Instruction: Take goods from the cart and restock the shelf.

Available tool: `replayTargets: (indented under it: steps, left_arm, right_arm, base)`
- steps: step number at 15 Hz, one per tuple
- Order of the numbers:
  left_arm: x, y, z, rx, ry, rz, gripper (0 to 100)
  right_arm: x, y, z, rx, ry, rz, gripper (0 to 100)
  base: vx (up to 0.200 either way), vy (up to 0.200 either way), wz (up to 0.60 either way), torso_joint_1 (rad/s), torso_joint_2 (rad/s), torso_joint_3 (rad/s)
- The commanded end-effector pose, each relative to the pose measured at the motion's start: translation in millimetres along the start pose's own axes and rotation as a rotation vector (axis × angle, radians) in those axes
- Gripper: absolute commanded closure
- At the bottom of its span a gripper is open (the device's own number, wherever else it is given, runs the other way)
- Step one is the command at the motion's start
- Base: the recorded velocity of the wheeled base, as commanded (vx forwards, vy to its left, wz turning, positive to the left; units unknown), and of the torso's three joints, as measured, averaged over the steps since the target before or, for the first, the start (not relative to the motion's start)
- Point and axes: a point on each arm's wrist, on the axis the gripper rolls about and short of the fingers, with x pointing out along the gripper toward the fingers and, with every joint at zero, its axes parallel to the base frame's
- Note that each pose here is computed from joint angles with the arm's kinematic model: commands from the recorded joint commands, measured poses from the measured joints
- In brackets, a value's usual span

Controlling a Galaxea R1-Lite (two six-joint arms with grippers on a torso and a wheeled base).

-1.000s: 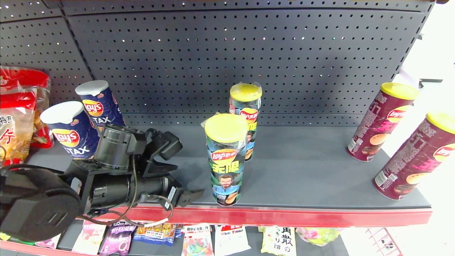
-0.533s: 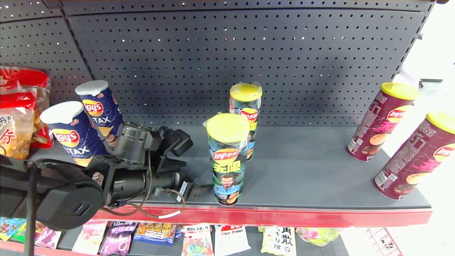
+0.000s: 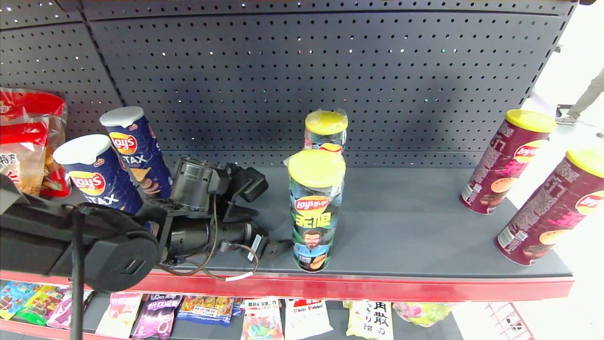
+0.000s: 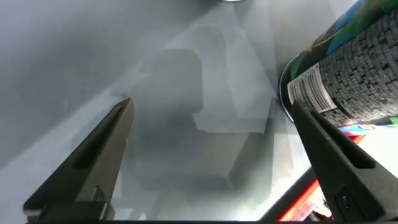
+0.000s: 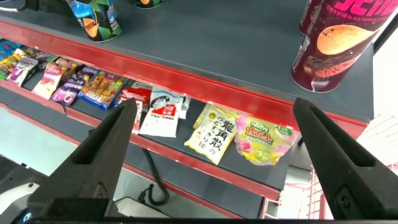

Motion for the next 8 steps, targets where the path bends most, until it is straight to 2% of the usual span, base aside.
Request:
replayTargets:
  steps: [1,8]
  left_arm:
    - [2.6,0.3,0.5,0.001,0.001,-0.001,0]
    - [6.8,-0.4,4.2,0.005,-0.007,-0.005,0]
  right_arm:
    - [0.5,-0.1,0.0,0.000,0.003,0.001,0]
    - [1.6,-0.3,-0.2,0.002,0.011,0.001,0]
  base:
    - [0.000,0.000,0.00,0.000,0.00,0.000]
    - [0.000,0.000,0.00,0.000,0.00,0.000]
